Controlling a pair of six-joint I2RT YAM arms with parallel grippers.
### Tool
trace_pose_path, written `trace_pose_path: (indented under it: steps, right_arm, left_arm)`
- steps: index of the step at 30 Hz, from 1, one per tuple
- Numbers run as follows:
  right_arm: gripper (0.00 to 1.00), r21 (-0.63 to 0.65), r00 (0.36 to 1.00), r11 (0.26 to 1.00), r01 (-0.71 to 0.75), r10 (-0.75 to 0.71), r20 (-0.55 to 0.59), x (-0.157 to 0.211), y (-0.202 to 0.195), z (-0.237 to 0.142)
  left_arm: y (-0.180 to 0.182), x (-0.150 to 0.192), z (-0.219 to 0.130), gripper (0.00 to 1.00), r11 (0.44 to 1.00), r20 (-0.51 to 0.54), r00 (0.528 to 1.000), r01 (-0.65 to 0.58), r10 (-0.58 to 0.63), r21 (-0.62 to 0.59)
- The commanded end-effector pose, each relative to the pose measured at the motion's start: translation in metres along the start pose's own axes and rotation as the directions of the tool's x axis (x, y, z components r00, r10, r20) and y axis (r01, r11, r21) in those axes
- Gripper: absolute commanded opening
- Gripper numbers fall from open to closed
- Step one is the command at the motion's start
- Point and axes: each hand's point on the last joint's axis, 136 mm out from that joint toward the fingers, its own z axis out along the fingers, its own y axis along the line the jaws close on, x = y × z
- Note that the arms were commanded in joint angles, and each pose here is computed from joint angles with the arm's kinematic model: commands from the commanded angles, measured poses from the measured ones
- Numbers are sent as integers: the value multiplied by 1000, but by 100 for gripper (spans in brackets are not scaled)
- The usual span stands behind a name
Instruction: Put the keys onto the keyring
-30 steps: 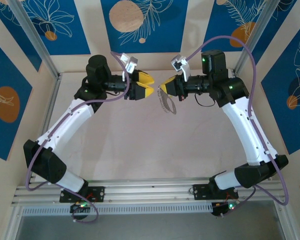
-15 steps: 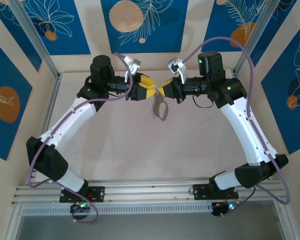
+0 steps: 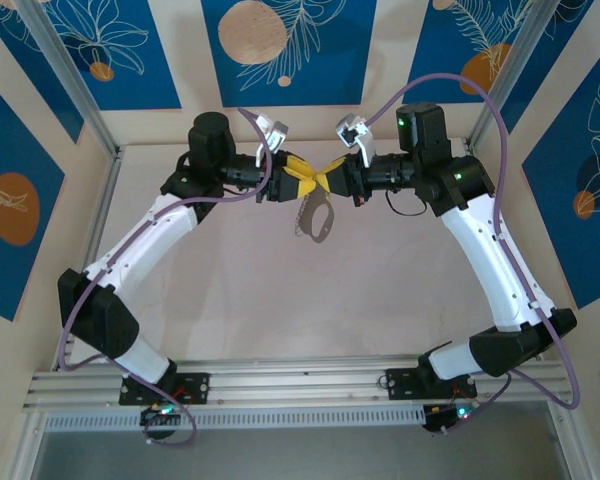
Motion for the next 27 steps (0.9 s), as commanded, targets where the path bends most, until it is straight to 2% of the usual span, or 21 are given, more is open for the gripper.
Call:
trace_pose_path:
  steps: [1,10,13,16,18,22,27]
  right_arm:
    - [0,-10,998,999,45,-45,37,-10,10,-6]
    - [0,-4,998,999,41,-41,43,-9,9,-5]
    - [0,2,998,999,34,-34,56,-10,7,-6]
    - [27,29,990,1000,6,-10,139,-20,0,-23]
    - [39,44,975,999,-27,17,222,-25,-6,-41]
    - [45,82,945,992,-96,65,322,-22,-17,-64]
    - [47,217,917,954,-209,114,383,6,-50,-62]
  left_arm:
    - [-11,-10,5,32,997,7,998,-55,55,45]
    - [-14,-9,10,0,996,15,998,-68,67,53]
    - [-13,-8,11,0,997,21,998,-68,67,48]
    - [-12,-9,10,0,997,31,997,-75,74,31]
    - [-10,-9,9,0,997,39,996,-82,82,12]
    - [-9,-12,7,0,996,52,994,-92,92,-13]
    - [-7,-12,8,0,997,50,996,-73,73,-7]
